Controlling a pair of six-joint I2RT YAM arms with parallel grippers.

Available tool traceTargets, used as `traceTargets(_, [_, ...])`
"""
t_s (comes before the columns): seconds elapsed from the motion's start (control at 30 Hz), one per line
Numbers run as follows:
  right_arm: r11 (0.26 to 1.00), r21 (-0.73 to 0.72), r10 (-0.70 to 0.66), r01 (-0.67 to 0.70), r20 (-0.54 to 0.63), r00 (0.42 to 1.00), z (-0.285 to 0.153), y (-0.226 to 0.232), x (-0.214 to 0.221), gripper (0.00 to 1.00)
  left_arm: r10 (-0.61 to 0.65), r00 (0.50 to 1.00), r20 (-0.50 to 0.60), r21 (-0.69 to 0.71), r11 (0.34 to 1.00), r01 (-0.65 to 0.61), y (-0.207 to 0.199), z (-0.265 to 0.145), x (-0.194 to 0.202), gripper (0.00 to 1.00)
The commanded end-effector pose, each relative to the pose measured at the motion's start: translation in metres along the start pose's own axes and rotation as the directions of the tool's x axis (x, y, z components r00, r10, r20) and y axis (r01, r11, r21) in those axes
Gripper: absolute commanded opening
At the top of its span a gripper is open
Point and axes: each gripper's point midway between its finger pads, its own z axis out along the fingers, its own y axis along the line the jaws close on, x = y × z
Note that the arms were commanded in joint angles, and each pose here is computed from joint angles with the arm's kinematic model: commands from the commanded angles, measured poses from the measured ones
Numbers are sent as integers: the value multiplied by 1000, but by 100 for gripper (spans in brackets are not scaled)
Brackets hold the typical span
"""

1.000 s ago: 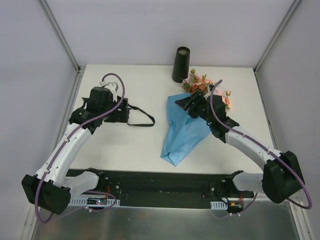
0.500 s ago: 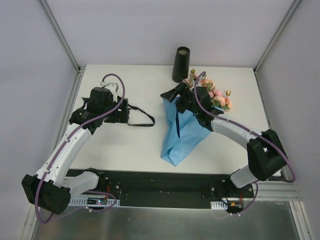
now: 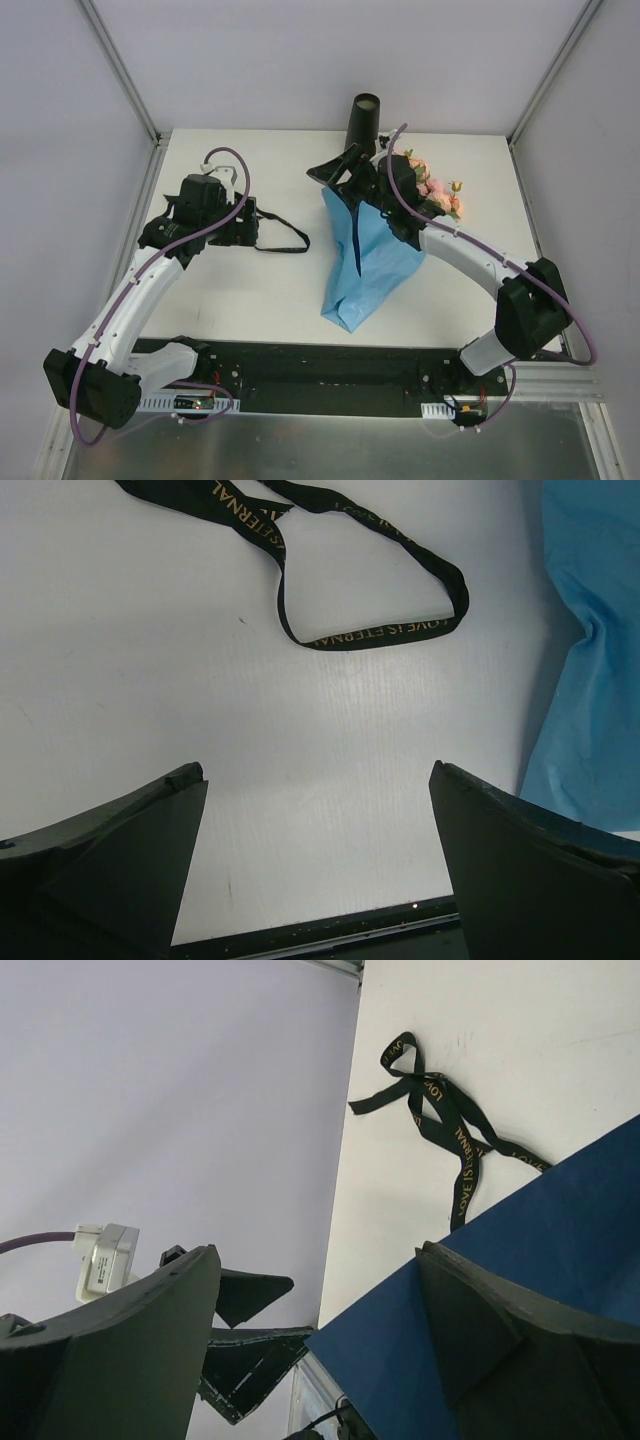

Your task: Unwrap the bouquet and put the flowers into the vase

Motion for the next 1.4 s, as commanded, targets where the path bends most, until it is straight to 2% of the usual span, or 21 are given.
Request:
traceTargets(0.0, [996, -89, 2, -3, -7, 1000, -18, 44, -6, 86, 13, 1000, 5, 20, 1000, -13, -6, -1, 1, 99])
traceTargets(0.1, [996, -79, -28, 28, 0, 1000, -25, 47, -8, 84, 15, 1000, 13, 23, 1000, -16, -6, -3, 0, 99])
traceTargets(0.17, [995, -83, -51, 52, 7, 999, -30, 48, -11, 77, 18, 1000, 22, 26, 999, -18, -7, -4, -1, 99])
traceTargets(0.3, [993, -101, -62, 61, -8, 998, -34, 52, -8, 69, 20, 997, 77, 150, 988, -31, -30, -15, -9, 99])
traceTargets(0.5, [985, -170, 24, -30, -40, 999, -27, 60, -2, 71, -62, 991, 120, 430, 903, 4, -81, -39, -19, 99])
traceTargets(0.63, [974, -203, 93, -98, -32, 995, -19, 68, -2, 72, -127, 984, 124, 551, 833, 38, -104, -52, -29, 98])
traceTargets(0.73, [971, -216, 100, -101, -15, 995, -18, 73, -8, 72, -157, 981, 109, 600, 798, 61, -116, -51, -32, 98])
traceTargets(0.83, [980, -194, 52, -42, 44, 998, -29, 82, -23, 71, -140, 985, 105, 582, 812, 53, -123, -39, -29, 98])
traceTargets(0.93, [992, -89, -77, 90, 137, 988, -50, 79, -40, 72, -75, 991, 114, 545, 838, 1, -139, -26, -25, 98])
traceTargets(1.03, [983, 49, -185, 178, 252, 950, -82, 63, -61, 73, -6, 993, 117, 523, 851, -57, -163, -18, -18, 96])
traceTargets(1.13, [962, 161, -264, 219, 356, 896, -115, 45, -79, 73, 38, 990, 134, 504, 858, -101, -182, -11, -17, 93])
traceTargets(1.23, [927, 299, -337, 224, 412, 847, -146, 12, -88, 74, 94, 982, 163, 495, 853, -164, -205, -6, -14, 91])
traceTargets(1.37, [901, 372, -383, 222, 443, 811, -175, -15, -88, 75, 159, 967, 199, 459, 857, -235, -228, 2, -13, 89])
